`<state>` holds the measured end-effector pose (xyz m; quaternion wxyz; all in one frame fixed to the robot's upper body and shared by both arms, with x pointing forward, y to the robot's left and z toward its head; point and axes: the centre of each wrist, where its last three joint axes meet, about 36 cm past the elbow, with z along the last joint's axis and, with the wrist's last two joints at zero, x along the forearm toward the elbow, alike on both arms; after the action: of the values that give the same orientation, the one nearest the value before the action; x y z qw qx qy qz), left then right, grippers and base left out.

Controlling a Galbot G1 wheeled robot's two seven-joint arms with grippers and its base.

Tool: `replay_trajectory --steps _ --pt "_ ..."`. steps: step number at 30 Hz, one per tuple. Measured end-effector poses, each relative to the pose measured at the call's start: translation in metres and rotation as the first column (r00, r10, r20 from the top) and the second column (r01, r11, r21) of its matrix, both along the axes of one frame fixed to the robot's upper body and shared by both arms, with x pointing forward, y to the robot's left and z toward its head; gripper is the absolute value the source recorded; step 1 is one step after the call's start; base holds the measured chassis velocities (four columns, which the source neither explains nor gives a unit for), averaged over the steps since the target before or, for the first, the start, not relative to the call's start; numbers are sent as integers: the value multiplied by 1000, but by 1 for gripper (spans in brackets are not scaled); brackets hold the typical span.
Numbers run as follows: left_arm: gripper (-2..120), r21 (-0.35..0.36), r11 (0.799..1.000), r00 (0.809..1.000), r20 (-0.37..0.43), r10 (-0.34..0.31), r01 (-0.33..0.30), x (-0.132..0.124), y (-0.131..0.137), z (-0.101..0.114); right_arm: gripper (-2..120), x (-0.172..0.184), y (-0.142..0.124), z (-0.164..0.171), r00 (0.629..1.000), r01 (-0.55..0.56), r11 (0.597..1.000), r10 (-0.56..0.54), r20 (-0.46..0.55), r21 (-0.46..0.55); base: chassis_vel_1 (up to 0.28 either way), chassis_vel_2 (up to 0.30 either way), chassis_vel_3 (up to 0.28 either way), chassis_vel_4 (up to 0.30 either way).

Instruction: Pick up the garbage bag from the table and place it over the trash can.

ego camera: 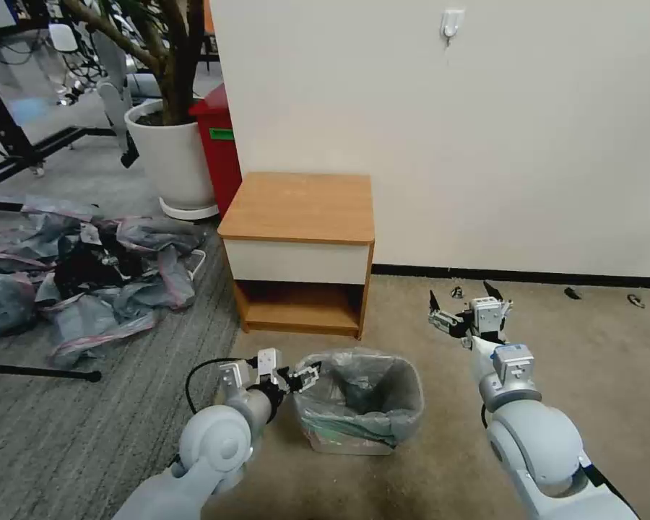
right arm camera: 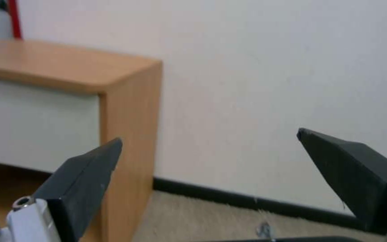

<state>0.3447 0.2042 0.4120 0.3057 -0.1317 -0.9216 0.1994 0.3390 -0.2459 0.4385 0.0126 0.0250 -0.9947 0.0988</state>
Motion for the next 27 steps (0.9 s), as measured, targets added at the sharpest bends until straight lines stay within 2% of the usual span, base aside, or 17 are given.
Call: replay_trajectory --steps 1,2,4,5,9,11,12,13,14,15,16,17,18,22,23,25,27 --pt "99 8 1000 999 54 8 -8 -3 9 5 100 -3 -1 -1 1000 -16 1000 16 23 9 0 0 0 0" --pt "99 8 1000 999 54 8 -8 -3 9 5 100 -3 -1 -1 1000 -16 1000 16 23 9 0 0 0 0" --pt "100 40 998 987 157 35 -42 -12 25 14 100 -11 -2 -2 997 -40 999 38 62 24 0 0 0 0" --pt "100 40 998 987 157 35 -42 -12 25 14 100 -11 -2 -2 997 -40 999 38 62 24 0 0 0 0" --pt "100 87 987 939 330 100 -136 -39 48 21 100 -25 -1 -9 991 -49 999 46 122 24 0 0 0 0" --pt "100 93 984 928 356 110 -152 -43 51 21 100 -27 -1 -11 991 -47 999 44 130 21 0 0 0 0" --pt "100 102 978 911 393 127 -181 -48 54 19 100 -31 -1 -13 990 -45 999 42 138 20 0 0 0 0" --pt "100 121 966 878 454 152 -230 -55 60 16 100 -34 0 -16 988 -42 999 38 149 22 0 0 0 0" --pt "100 121 966 878 454 152 -230 -55 60 16 100 -34 0 -16 988 -42 999 38 149 22 0 0 0 0" --pt "100 132 957 856 490 164 -259 -58 64 14 100 -37 0 -17 987 -38 999 33 156 25 0 0 0 0" --pt "100 147 946 834 524 174 -290 -61 70 10 100 -40 1 -17 987 -35 999 31 160 28 0 0 0 0" --pt "100 164 928 799 572 187 -335 -65 80 5 100 -43 1 -18 986 -32 999 26 163 34 0 0 0 0" --pt "100 164 928 799 572 187 -335 -65 80 5 100 -43 1 -18 986 -32 999 26 163 34 0 0 0 0" --pt "100 199 858 695 683 225 -473 -75 111 -18 100 -50 5 -23 991 -34 997 24 129 76 0 0 0 0" --pt "100 199 858 695 683 225 -473 -75 111 -18 100 -50 5 -23 991 -34 997 24 129 76 0 0 0 0" --pt "100 210 831 661 714 229 -515 -80 119 -37 100 -50 5 -30 995 -39 994 29 97 98 0 0 0 0" --pt "100 211 824 650 724 229 -525 -83 120 -47 100 -49 4 -33 996 -39 994 31 84 103 0 0 0 0"
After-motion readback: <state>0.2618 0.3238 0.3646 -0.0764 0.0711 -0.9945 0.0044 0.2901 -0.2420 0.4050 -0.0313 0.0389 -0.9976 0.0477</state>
